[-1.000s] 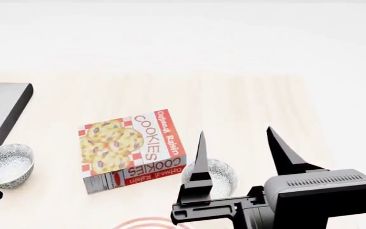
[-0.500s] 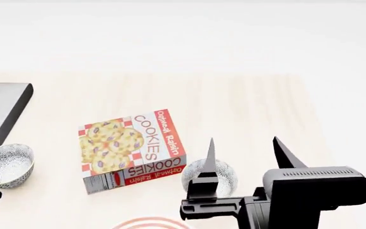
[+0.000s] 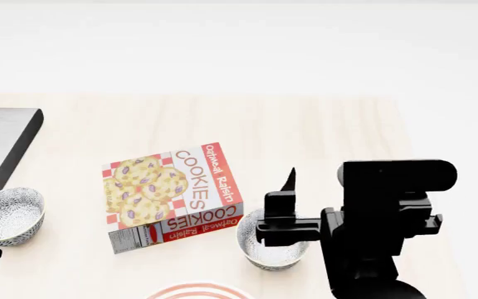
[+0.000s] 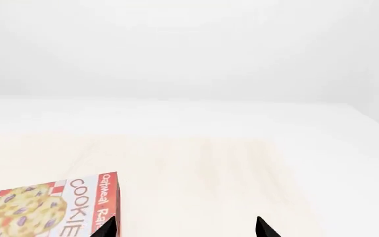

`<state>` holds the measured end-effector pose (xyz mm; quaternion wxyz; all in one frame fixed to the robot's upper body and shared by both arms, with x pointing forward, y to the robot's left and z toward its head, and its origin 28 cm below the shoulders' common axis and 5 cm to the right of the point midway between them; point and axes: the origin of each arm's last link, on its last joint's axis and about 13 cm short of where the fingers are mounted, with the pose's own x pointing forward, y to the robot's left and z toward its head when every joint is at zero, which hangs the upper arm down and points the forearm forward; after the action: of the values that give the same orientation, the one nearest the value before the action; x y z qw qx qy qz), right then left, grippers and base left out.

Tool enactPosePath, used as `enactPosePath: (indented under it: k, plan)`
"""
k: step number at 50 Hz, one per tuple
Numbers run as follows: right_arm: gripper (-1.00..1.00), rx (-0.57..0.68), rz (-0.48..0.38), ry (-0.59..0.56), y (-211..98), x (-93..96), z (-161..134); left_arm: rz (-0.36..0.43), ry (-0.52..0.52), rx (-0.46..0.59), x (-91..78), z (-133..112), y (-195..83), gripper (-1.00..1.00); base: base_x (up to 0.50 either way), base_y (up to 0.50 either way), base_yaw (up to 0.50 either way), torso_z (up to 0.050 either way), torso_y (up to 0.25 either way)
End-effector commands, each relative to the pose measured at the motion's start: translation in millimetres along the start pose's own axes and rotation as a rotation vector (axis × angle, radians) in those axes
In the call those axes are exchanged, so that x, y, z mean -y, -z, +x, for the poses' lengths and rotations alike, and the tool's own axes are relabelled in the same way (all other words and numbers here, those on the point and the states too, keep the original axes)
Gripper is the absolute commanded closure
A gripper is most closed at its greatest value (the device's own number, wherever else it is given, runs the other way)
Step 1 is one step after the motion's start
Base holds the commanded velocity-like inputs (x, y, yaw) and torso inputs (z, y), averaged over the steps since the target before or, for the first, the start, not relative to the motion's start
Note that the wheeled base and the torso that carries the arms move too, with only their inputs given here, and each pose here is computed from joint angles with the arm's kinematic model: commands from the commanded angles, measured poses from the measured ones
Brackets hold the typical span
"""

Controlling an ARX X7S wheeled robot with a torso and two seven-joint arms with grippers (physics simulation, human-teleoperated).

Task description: Pick the akita bowl next to the plate and place it on the plate.

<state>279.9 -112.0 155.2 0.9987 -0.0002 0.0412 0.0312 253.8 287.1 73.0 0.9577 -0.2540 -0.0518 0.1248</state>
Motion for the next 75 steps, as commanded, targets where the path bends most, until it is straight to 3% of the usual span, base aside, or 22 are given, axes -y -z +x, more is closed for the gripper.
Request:
enactPosePath:
  k: [1, 33, 75]
  plan:
    - [-1.00, -0.084, -0.038, 0.066, -8.4, 11.0, 25.0, -0.002, -0.001, 0.001, -0.7, 1.0, 1.1, -1.00, 0.00, 0.00, 0.00, 0.000, 0.000]
    - [-1.00, -0.407, 0.092, -0.034, -8.6, 11.0, 72.8, -0.008, -0.004, -0.002, -0.4, 0.3, 0.2, -1.00, 0.00, 0.00, 0.00, 0.000, 0.000]
    - [-1.00, -0.592, 0.145, -0.041, 22.8, 17.7, 97.0, -0.011, -0.001, -0.001, -2.5, -1.3, 3.5, -1.00, 0.00, 0.00, 0.00, 0.000, 0.000]
